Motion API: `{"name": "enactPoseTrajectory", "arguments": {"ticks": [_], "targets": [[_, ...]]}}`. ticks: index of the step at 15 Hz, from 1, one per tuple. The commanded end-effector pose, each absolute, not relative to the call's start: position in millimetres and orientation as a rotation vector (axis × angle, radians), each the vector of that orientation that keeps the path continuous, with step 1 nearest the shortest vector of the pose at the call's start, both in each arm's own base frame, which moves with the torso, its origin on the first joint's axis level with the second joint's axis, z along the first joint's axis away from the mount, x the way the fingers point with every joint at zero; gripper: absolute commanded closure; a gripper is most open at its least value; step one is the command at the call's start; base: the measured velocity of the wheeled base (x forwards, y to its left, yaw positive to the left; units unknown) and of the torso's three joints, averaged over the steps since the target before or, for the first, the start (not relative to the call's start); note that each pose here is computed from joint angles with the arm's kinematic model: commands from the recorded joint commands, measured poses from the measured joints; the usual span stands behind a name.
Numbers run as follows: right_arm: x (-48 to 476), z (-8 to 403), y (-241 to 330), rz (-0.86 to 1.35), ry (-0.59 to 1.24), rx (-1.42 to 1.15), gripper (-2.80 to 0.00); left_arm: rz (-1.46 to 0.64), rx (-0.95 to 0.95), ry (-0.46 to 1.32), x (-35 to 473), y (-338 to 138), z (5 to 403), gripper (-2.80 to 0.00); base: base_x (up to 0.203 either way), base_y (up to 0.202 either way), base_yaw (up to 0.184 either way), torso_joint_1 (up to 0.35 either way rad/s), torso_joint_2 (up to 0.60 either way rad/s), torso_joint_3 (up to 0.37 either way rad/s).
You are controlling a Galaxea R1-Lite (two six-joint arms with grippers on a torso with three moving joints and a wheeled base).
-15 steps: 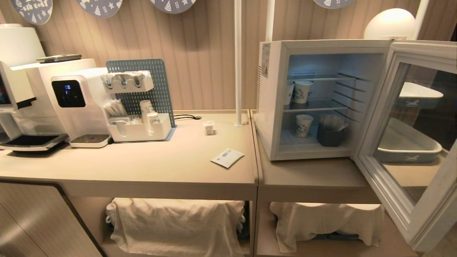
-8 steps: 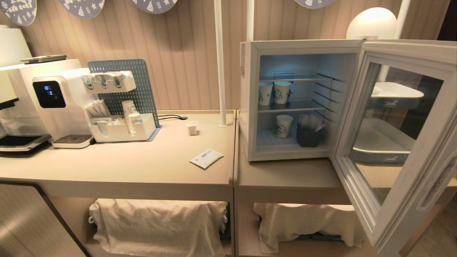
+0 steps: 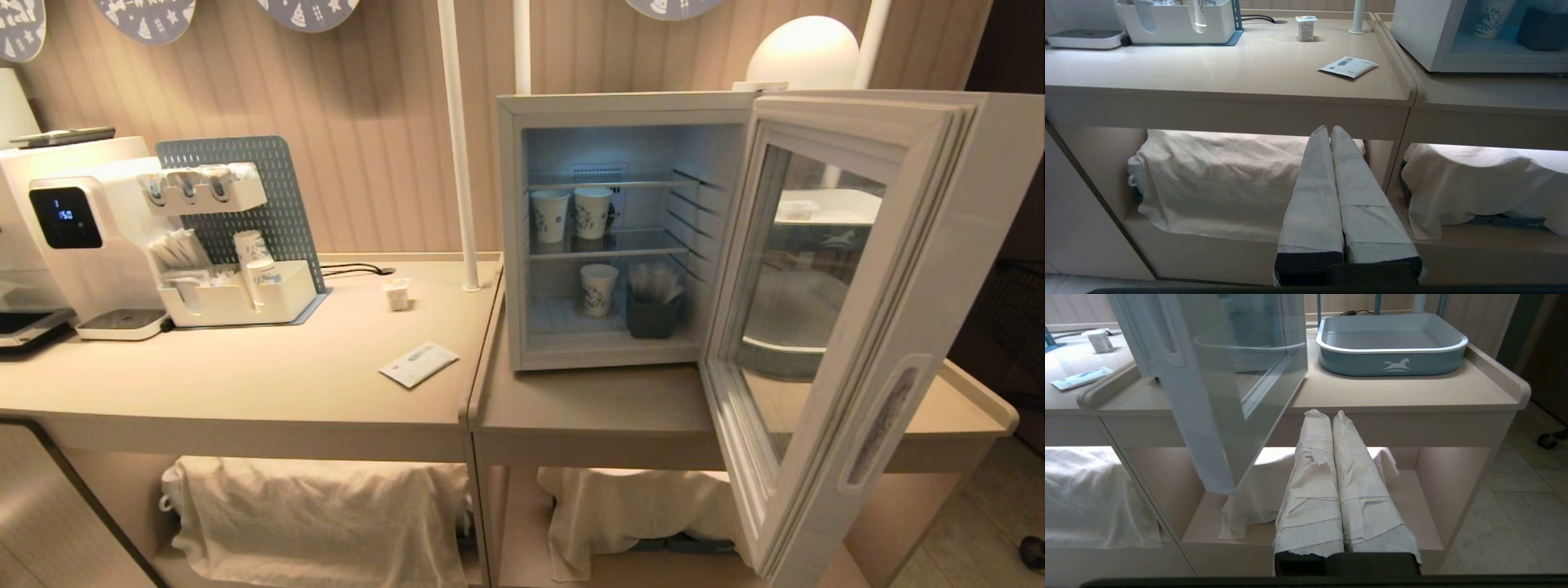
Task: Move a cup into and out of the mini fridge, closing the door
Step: Close the freezer door
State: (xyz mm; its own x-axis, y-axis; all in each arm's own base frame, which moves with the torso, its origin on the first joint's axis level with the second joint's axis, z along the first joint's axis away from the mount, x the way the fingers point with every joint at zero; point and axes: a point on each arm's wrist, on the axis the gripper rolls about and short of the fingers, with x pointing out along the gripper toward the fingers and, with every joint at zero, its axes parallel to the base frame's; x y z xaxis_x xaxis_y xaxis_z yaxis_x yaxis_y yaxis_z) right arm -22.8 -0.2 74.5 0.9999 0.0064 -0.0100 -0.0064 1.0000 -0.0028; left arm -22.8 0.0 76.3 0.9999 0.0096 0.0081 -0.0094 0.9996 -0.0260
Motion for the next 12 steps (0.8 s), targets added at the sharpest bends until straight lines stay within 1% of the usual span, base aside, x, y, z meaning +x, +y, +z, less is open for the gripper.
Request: {"name": "enactPoseTrajectory", "arguments": {"ticks": [1,10,12], "targets": [[-22.7,74.1,-0.2,0.006,0.011,-0.003,0.0,0.011,-0.026,-0.006,-22.7,0.0,75.8,0.0,0.001,-0.188,0.0,0.002,0.0,0.007],[-22.7,74.1,-0.2,0.006,0.011,-0.003,0.0,0.011,-0.028,-0.005,-22.6,0.0,75.9,0.0,0.0,-0.19,0.0,0.003,0.0,0.001],[-23.5,76.0,-0.2,0.006,0.006,-0.008,0.0,0.011,-0.028,-0.005,-22.6,0.0,75.9,0.0,0.0,-0.099,0.002,0.006,0.01,0.001]]}}
